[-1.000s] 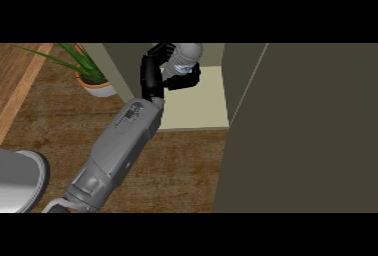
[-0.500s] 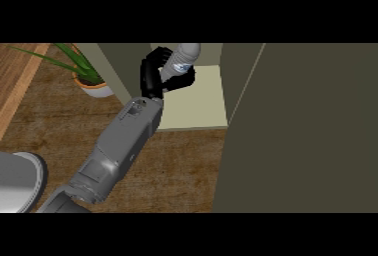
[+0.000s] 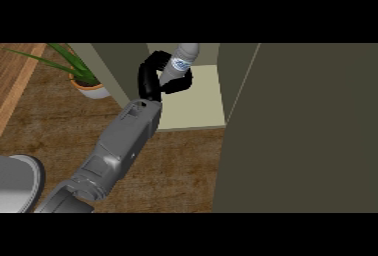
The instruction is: Pick up the bottled water, place it into the cabinet and close the cabinet
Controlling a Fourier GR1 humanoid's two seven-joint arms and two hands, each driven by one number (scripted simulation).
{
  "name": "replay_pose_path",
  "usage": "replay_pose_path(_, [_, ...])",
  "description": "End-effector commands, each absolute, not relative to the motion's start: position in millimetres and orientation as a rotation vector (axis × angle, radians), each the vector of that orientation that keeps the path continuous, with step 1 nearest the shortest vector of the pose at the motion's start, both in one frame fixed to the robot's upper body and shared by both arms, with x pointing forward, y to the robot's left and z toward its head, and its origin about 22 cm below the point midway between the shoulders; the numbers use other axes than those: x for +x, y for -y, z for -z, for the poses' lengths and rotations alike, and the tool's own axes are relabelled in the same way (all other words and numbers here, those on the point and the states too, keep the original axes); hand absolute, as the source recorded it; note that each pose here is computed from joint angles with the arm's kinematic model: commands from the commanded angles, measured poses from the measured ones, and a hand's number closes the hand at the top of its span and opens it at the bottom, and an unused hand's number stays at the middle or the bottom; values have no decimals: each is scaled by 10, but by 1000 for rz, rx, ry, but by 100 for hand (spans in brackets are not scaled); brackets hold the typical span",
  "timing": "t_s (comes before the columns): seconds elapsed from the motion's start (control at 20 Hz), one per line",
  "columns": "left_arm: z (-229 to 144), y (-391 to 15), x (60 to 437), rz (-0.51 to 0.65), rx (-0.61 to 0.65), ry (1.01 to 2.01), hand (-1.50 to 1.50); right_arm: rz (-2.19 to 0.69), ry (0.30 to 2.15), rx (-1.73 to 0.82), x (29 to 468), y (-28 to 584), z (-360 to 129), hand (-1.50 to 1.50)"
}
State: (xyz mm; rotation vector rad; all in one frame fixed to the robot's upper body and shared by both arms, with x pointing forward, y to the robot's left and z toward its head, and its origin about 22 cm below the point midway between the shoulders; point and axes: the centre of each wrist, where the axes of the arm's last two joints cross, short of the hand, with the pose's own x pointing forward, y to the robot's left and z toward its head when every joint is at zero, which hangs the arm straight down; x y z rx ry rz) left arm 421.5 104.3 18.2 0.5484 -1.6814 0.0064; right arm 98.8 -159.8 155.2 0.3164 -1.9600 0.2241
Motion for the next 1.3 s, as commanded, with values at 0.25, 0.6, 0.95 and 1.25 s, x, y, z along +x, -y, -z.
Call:
replay_pose_path(0.25, [120,-1180,4100,127,734,1595,-150,-218,1984,329,863,1605,-1597,-150])
replay_pose_path(0.6, [3,-1129,4164,87,779,1595,-150,-246,1987,357,918,1494,-1543,-150])
replay_pose_path(0.95, [29,-1146,4143,73,651,1682,-150,-251,1981,366,871,1621,-1680,-150])
replay_pose_path(1.25, [-226,-1119,4249,3,326,1885,150,-240,1973,356,896,1645,-1648,-150])
